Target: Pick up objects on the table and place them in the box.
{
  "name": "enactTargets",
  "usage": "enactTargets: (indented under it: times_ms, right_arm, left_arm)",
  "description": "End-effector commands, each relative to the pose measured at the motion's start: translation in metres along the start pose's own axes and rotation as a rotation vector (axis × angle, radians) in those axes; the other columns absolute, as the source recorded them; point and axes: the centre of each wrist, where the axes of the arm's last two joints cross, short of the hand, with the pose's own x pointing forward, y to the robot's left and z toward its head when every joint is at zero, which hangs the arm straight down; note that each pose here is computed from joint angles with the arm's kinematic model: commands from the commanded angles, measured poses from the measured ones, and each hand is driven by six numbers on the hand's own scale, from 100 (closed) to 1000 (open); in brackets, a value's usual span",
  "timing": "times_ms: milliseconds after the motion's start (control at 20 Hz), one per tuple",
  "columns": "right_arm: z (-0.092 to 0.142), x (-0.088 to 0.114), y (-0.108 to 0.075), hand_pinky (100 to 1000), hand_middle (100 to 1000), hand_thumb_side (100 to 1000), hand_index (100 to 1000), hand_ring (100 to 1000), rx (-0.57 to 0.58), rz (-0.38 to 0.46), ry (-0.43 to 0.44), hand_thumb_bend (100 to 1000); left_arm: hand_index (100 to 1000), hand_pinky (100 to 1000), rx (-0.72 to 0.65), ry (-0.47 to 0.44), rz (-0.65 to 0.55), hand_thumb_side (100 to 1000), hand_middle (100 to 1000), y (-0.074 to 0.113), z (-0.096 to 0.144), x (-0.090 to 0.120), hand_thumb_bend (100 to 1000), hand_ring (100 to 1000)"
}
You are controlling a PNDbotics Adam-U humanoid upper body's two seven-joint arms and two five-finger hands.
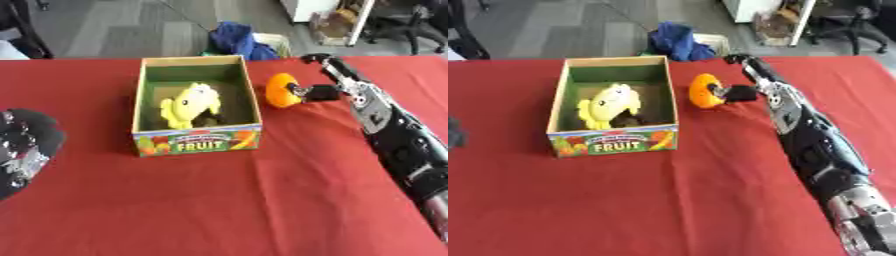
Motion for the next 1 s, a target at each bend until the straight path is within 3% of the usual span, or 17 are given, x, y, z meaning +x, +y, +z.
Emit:
enactTargets:
  times_ms: [50, 400, 600, 800, 900, 1000]
  right_arm:
    - [-0.004, 0.004, -0.009, 849, 833, 472, 908, 1000, -0.004, 0.033, -0.011, 387]
    - [-0.006, 0.009, 0.003, 847, 813, 443, 791, 1000, 0.049, 0.049, -0.028, 385]
    - [-0.007, 0.013, 0.007, 844, 801, 399, 719, 1000, 0.083, 0.056, -0.043, 332]
    - [-0.008, 0.015, 0.008, 832, 769, 259, 618, 1000, 0.078, 0.067, -0.044, 253]
    - [-0.008, 0.016, 0.008, 823, 743, 122, 533, 1000, 0.062, 0.072, -0.042, 170]
    - [-0.008, 0.017, 0.008, 812, 705, 100, 443, 1000, 0.028, 0.072, -0.038, 100]
  left_arm:
    - [616, 613, -0.004, -0.032, -0.023, 382, 573, 0.004, -0.002, 0.009, 574, 587]
    - [616, 613, -0.007, -0.032, -0.021, 383, 573, 0.003, -0.002, 0.009, 573, 587]
    - [616, 613, -0.009, -0.032, -0.020, 383, 573, 0.003, -0.002, 0.009, 573, 587]
    - [616, 613, -0.009, -0.032, -0.019, 383, 573, 0.003, -0.003, 0.009, 573, 587]
    - [616, 613, -0.010, -0.032, -0.019, 383, 573, 0.003, -0.003, 0.009, 573, 587]
    - [616, 613, -0.010, -0.032, -0.019, 383, 573, 0.003, -0.003, 0.009, 572, 587]
